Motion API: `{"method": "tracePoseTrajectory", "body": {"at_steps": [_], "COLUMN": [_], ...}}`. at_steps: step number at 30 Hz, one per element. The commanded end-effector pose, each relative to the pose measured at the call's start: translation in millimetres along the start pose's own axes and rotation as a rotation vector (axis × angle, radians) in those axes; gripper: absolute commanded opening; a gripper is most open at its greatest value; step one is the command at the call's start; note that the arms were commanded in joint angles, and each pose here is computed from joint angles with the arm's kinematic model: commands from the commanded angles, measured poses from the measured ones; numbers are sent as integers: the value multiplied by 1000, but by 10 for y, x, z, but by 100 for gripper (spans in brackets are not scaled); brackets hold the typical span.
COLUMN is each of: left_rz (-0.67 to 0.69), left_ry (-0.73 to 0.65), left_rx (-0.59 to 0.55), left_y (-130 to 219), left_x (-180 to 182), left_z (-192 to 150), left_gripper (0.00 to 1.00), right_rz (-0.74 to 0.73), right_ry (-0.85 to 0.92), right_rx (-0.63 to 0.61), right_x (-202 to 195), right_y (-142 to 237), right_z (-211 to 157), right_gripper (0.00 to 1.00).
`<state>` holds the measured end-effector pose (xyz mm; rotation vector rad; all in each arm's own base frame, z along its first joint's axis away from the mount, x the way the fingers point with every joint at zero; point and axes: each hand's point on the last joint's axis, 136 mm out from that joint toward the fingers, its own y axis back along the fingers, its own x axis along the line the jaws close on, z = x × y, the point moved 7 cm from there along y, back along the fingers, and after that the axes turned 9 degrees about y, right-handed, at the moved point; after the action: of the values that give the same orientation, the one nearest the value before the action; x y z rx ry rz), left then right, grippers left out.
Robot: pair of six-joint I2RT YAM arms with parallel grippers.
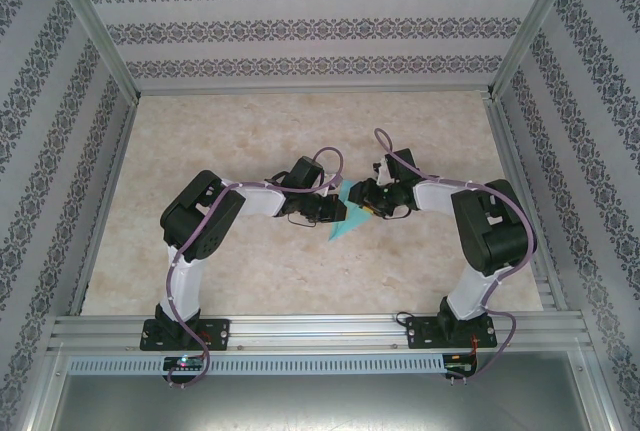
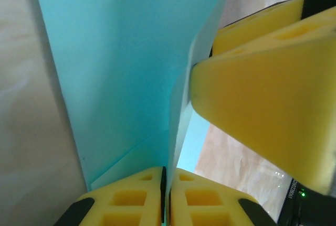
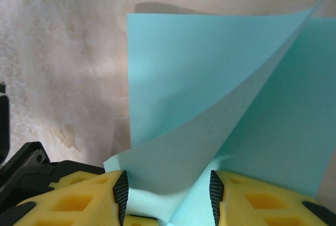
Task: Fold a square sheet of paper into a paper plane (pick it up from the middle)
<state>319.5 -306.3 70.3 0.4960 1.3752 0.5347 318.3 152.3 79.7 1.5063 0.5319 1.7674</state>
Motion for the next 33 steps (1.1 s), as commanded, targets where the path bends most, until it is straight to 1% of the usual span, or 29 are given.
{"method": "tracePoseTrajectory", "body": {"at_steps": [1,5,6,9,13,17,23,25,29,33], "left_rz": [-28,-44,-44,-40,-40,-9,-5,-4,14,-29], "left_ry": [-5,-17,-19,-18,-22,-33,-28,-21,-18,-20], "left_rx": [-19,-23,-21,-17,-22,-45,-63,-69,-120,-155], "left_y": [46,41,38,27,41,170,356,398,505,530], "left_x": [-26,-42,-41,-30,-41,-72,-132,-144,-179,-256], "left_z": [15,27,27,34,37,26,-42,-67,-72,-58], "left_gripper": [17,25,26,27,25,26,36,37,36,32], "right_rz": [-25,-33,-35,-35,-63,-122,-185,-200,-241,-278], "right_ry": [4,-12,-17,-23,-30,-48,-63,-63,-65,-81], "right_rx": [24,34,34,38,43,57,72,76,89,99], "right_x": [-27,-49,-55,-51,-75,-146,-222,-227,-239,-268], "right_y": [-59,-80,-82,-89,-94,-101,-115,-119,-129,-141], "right_z": [-14,-41,-43,-51,-67,-99,-143,-142,-151,-161], "right_gripper": [47,48,48,49,49,49,50,50,51,52]}}
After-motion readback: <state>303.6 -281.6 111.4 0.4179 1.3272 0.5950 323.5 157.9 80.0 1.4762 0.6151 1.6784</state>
